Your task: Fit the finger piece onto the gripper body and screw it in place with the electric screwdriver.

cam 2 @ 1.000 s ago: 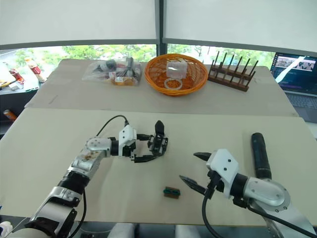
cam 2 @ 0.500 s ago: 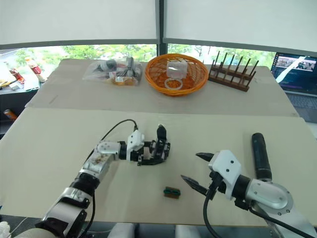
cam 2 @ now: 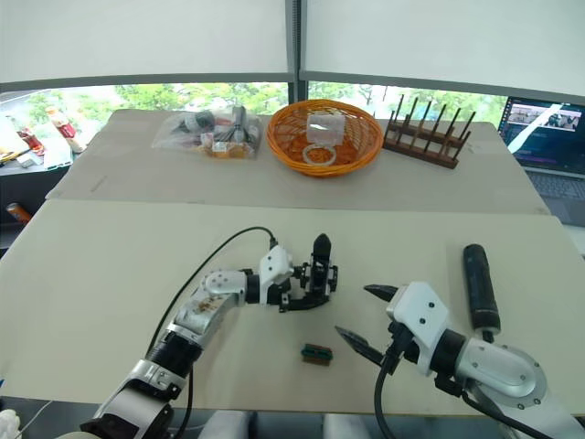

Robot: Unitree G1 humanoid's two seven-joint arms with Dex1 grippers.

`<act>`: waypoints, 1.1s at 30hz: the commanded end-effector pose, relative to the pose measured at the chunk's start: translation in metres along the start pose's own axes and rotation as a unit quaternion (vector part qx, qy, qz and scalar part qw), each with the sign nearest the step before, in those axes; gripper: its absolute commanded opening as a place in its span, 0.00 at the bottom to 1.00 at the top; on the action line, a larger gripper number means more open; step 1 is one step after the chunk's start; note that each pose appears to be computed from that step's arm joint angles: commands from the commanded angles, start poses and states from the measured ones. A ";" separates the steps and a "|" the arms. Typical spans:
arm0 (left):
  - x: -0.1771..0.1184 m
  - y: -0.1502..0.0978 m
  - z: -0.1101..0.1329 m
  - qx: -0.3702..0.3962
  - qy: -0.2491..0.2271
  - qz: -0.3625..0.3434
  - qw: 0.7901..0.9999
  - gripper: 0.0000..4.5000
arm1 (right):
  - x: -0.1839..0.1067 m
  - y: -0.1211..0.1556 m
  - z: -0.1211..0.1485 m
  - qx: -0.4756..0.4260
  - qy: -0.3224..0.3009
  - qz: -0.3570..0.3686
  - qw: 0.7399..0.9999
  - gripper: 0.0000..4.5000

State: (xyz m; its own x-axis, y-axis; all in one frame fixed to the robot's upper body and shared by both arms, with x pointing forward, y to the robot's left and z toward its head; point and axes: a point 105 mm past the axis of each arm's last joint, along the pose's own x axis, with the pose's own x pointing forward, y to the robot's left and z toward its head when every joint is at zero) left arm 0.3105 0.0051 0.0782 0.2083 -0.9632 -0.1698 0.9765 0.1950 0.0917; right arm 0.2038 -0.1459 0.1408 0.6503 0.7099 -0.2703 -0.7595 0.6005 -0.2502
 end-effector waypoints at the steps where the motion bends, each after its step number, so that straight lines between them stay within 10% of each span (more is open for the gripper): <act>1: -0.006 -0.001 0.001 -0.006 0.004 -0.001 1.000 0.87 | -0.002 0.001 0.010 -0.015 -0.016 -0.001 1.000 1.00; 12: -0.107 -0.008 -0.007 0.004 0.096 -0.057 0.994 0.99 | -0.046 -0.027 0.020 -0.017 0.091 -0.016 0.996 1.00; 16: -0.146 0.003 0.058 0.002 0.082 -0.079 0.993 0.99 | -0.066 -0.054 0.017 0.023 0.201 -0.020 0.979 1.00; 23: -0.145 -0.027 0.144 0.071 0.022 -0.188 0.979 0.99 | -0.072 -0.084 -0.007 0.220 0.319 -0.058 0.920 1.00; 33: -0.128 -0.050 0.167 0.096 -0.013 -0.264 0.960 0.99 | -0.053 -0.091 -0.046 0.287 0.431 -0.053 0.854 1.00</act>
State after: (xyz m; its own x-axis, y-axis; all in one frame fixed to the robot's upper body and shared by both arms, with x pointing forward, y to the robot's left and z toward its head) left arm 0.2302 0.0890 0.2544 -0.3068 -0.9269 -0.2163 0.9256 -0.3435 0.1590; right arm 0.2354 -0.2495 0.1369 0.2914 0.2898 -0.9116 -0.4450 0.8847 0.1390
